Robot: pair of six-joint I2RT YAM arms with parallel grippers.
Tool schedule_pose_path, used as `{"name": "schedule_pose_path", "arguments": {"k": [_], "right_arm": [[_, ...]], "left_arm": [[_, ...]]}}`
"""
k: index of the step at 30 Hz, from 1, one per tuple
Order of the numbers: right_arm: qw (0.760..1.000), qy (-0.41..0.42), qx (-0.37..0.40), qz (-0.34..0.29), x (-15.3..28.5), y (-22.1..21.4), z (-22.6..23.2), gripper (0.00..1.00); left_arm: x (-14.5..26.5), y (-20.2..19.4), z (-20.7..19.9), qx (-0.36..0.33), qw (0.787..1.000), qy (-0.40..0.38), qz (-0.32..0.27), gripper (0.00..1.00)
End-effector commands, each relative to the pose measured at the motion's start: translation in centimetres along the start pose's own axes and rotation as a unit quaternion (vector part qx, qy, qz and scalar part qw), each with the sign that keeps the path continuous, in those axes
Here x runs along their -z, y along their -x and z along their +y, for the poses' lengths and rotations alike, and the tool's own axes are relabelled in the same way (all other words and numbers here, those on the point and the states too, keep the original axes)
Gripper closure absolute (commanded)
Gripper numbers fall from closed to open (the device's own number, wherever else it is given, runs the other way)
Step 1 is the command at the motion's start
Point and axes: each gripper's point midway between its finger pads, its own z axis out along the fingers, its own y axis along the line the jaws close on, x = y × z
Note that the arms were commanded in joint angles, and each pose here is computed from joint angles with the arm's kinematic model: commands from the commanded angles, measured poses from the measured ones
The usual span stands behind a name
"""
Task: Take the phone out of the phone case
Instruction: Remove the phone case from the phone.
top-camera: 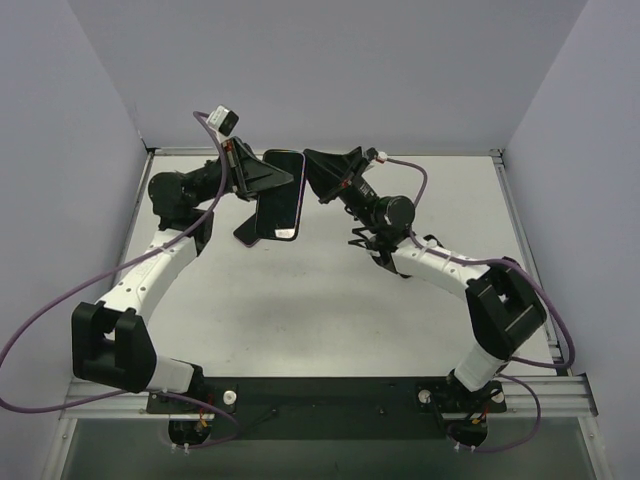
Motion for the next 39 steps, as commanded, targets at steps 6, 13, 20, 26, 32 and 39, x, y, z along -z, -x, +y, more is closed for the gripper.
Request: {"name": "schedule_pose_path", "arguments": {"k": [6,13,20,26,32,39], "right_arm": [[0.862,-0.485,0.138,0.043,11.6,1.2,-18.8,1.00],[0.804,-0.567,0.175,0.038,15.3,2.2,-20.3,1.00],[0.770,-0.610,0.181,0.054,18.1,1.5,-21.4,0.93],[0.760,-0.624,0.167,0.070,19.9,0.7,-22.4,0.87],[0.754,-0.624,0.164,0.124,20.0,-1.5,-22.8,0.78],[0.741,-0.625,0.161,0.182,20.5,-3.8,-23.2,0.74]], "left_arm": [[-0.8,-1.2,-15.0,-0.168,0.965,-0.199,-0.034,1.00],[-0.4,-0.2,-15.1,-0.146,0.963,-0.219,-0.049,1.00],[-0.3,0.6,-14.9,-0.143,0.964,-0.215,-0.062,1.00],[-0.1,1.2,-14.8,-0.144,0.964,-0.211,-0.067,1.00],[0.0,1.8,-14.6,-0.149,0.966,-0.201,-0.072,1.00],[0.2,2.6,-12.8,-0.139,0.971,-0.180,-0.073,1.00]]}}
